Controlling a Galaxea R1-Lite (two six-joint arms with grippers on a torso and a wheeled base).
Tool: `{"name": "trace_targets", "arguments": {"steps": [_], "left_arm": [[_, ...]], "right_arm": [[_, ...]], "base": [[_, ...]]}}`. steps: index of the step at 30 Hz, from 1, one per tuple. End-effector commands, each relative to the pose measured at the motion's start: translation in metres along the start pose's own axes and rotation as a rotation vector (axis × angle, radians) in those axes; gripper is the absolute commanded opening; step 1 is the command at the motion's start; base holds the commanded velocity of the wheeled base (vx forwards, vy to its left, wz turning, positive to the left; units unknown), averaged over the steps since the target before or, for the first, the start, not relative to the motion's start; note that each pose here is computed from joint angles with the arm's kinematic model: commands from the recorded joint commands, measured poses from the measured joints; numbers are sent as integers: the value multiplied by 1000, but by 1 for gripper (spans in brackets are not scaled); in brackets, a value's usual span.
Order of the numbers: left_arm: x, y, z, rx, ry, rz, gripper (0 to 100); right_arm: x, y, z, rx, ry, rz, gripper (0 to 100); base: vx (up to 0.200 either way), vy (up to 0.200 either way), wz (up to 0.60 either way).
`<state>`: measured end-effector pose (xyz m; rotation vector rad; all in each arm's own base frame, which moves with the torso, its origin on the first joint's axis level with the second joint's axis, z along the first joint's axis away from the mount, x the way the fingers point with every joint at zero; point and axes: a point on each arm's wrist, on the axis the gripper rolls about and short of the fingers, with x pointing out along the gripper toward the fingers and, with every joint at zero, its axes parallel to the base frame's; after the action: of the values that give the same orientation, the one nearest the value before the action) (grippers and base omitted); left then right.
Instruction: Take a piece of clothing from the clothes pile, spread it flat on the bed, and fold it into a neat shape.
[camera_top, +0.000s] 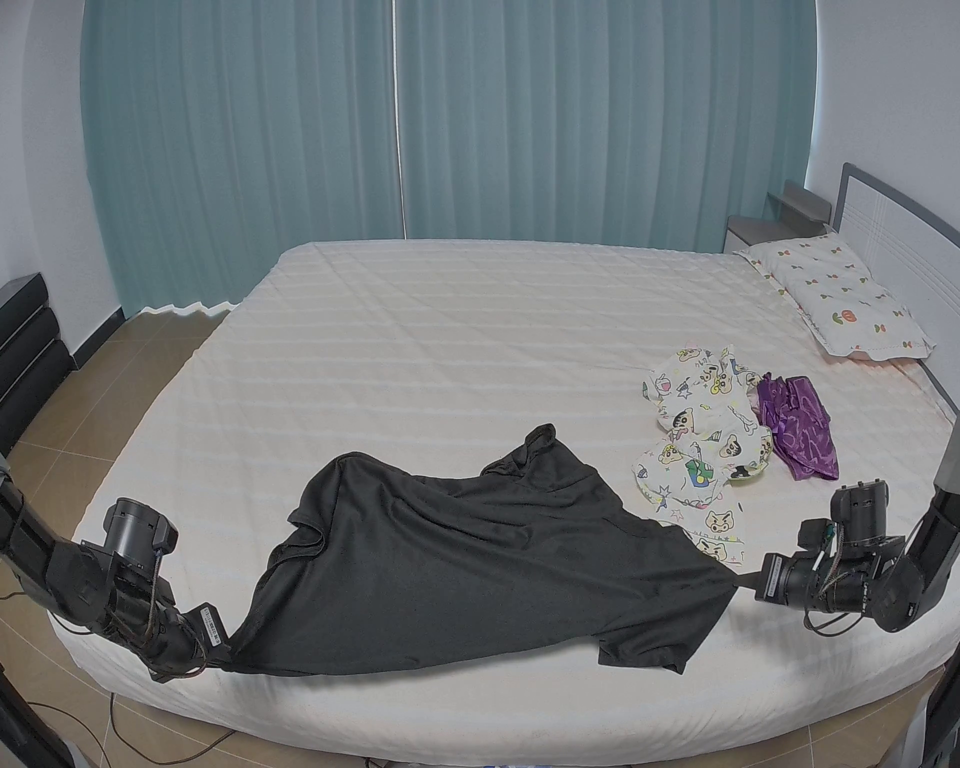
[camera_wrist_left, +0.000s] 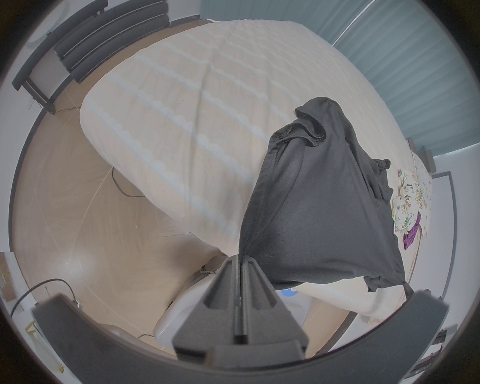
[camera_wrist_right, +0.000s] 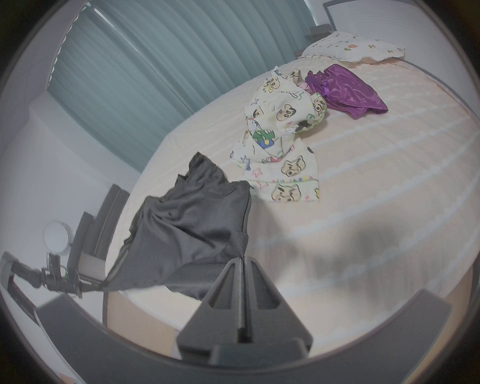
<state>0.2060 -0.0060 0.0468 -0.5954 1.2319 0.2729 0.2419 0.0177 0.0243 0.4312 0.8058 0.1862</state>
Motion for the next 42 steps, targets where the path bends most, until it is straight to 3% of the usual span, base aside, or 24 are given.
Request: {"name": "trace_targets", "arguments": {"steps": [1, 7, 9, 15, 18, 22, 25, 27, 30, 32, 34, 42], "left_arm": [[-2, 4, -4, 22, 20, 17, 0], [-4, 10, -13, 72, 91, 62, 0], [-11, 12, -12, 65, 69, 53, 0], [-20, 22, -10, 71, 58, 61, 0], [-23, 27, -12, 79, 75, 73, 0], [-26, 28, -13, 77, 78, 75, 0], [-31, 28, -15, 87, 87, 60, 0], [-32, 29, -17, 92, 129, 60, 0], [-26, 31, -18, 113, 172, 76, 0], [-25, 31, -19, 114, 176, 78, 0], [-12, 32, -17, 115, 234, 114, 0], [-5, 33, -17, 116, 263, 128, 0]], "right_arm": [[-18, -4, -12, -12, 30, 21, 0], [-23, -1, -9, -19, 13, 51, 0], [-36, 2, 4, -25, -46, 121, 0], [-59, 10, -4, -7, 48, 167, 0], [-70, 15, -1, -13, 28, 213, 0], [-73, 16, 2, -10, 27, 211, 0], [-78, 18, 2, 10, 75, 197, 0], [-78, 18, -4, 21, 162, 176, 0], [-70, 12, -13, -17, 272, 151, 0], [-69, 12, -14, -20, 278, 149, 0], [-48, -1, -25, -72, 392, 100, 0], [-30, -10, -33, -136, 460, 43, 0]], "base": [[0, 0, 0], [0, 0, 0], [0, 0, 0], [0, 0, 0], [0, 0, 0], [0, 0, 0], [0, 0, 0], [0, 0, 0], [0, 0, 0], [0, 0, 0], [0, 0, 0], [0, 0, 0]]}}
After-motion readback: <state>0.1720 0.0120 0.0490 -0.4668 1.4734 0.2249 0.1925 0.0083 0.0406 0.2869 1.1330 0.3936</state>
